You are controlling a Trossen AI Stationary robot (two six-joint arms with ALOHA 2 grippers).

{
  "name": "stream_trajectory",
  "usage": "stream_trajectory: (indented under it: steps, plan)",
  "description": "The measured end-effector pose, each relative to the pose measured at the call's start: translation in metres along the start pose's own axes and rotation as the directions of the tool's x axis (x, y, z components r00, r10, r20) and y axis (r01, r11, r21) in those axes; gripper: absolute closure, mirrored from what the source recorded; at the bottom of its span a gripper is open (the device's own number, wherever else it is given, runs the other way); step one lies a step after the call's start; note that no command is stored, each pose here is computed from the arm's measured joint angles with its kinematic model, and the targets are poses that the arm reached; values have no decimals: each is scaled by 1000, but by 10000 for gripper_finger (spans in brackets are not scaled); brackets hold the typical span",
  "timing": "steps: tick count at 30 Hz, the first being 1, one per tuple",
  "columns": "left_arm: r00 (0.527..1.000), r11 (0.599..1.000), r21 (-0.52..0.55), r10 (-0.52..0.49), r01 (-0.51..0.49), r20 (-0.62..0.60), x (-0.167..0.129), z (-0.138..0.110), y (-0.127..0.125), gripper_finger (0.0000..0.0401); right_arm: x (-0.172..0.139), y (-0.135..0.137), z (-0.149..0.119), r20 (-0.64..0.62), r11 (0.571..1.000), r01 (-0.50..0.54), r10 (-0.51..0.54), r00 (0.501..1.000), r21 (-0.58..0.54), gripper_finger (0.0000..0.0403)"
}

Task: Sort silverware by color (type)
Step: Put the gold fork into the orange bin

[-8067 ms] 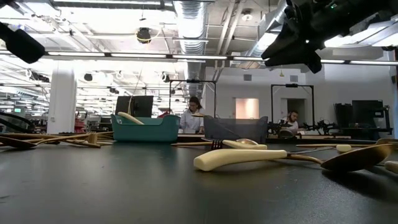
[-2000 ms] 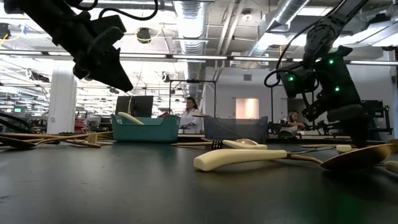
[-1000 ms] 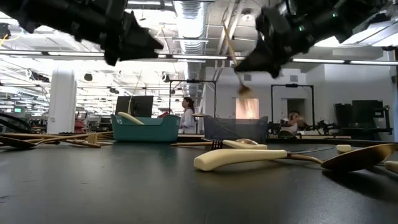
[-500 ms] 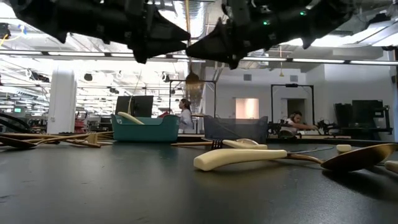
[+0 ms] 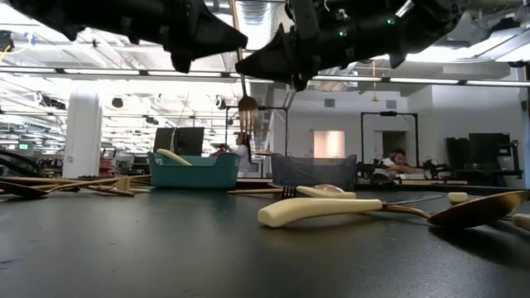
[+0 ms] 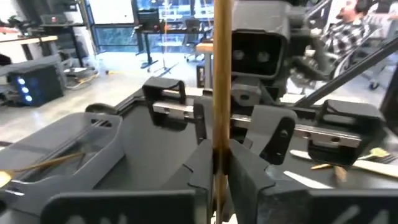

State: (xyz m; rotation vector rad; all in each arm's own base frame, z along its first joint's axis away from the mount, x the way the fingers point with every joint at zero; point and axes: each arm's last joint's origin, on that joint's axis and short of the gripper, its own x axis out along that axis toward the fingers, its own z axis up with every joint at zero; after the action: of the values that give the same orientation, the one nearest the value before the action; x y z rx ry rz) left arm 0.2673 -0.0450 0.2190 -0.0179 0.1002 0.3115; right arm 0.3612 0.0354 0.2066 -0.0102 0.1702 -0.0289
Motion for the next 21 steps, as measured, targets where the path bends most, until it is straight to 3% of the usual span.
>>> stream_trajectory:
  steps: [6, 11, 17, 21]
  plan:
    - [995, 996, -6, 86, -86, -60, -16, 8, 0, 391, 0, 1, -1, -12, 999, -30, 30, 999, 21, 298]
    - [944, 976, -119, 140, -182, -298, -50, 32, -2, 393, 0, -4, -2, -29, 1000, -14, 15, 999, 22, 264]
    - [808, 904, -274, 119, -329, -576, -97, 58, -10, 394, 2, -22, -3, -37, 998, 49, -48, 998, 47, 249]
    - [782, 835, -427, 5, -346, -624, -126, 64, -30, 392, 2, -29, -4, -49, 996, 71, -68, 996, 58, 249]
